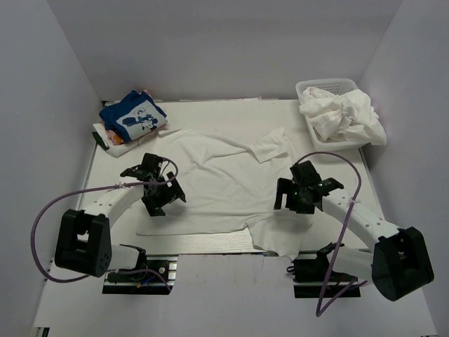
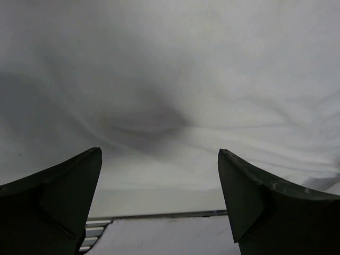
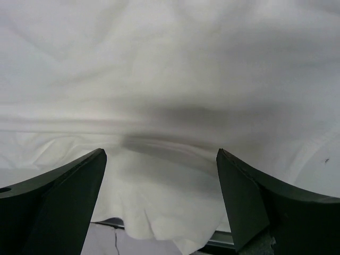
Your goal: Fold and stack the t-shirts
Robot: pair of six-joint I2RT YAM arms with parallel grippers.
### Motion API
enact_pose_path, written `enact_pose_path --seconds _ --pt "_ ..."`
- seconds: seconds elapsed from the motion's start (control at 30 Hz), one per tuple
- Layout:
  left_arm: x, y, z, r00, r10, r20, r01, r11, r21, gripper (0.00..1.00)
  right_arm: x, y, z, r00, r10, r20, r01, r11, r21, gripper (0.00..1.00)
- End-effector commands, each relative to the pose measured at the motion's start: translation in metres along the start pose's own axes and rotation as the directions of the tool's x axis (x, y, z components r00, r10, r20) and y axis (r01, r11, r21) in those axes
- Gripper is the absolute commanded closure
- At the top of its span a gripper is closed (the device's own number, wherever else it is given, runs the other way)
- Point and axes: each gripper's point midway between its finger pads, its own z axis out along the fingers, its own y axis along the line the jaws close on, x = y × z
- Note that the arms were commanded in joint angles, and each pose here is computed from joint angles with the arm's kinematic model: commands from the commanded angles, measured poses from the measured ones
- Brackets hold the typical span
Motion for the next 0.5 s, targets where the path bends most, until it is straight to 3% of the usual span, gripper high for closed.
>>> enact_pose_path --seconds 0.0,0.07,0.17,0.37,0.47 --pt "-0.026 -0.025 -0.045 0.992 -0.003 0.127 -0.005 0.998 0.063 0.0 -0.057 0.023 -0.035 0.986 -0.01 0.164 0.016 0.999 -0.036 0.1" --pt "-0.051 -0.046 -0.068 0.977 0.007 0.213 -0.031 0.994 0.107 0.0 -0.094 0.035 -0.039 0.965 -0.01 0.262 0.022 0.999 -0.044 0.1" --pt "-0.08 -0.073 -0.087 0.96 0.027 0.28 -0.07 0.987 0.143 0.0 -0.135 0.048 -0.031 0.953 0.022 0.302 -0.014 1.0 -0.026 0.1" --pt "-0.114 -0.081 -0.1 0.936 0.033 0.349 -0.069 0.993 0.091 0.0 -0.192 0.081 0.009 0.958 0.089 0.272 -0.053 0.989 -0.137 0.1" --pt "-0.117 -0.074 -0.103 0.93 0.031 0.367 -0.055 0.997 0.053 0.0 -0.207 0.072 0.039 0.966 0.103 0.236 -0.08 0.991 -0.105 0.1"
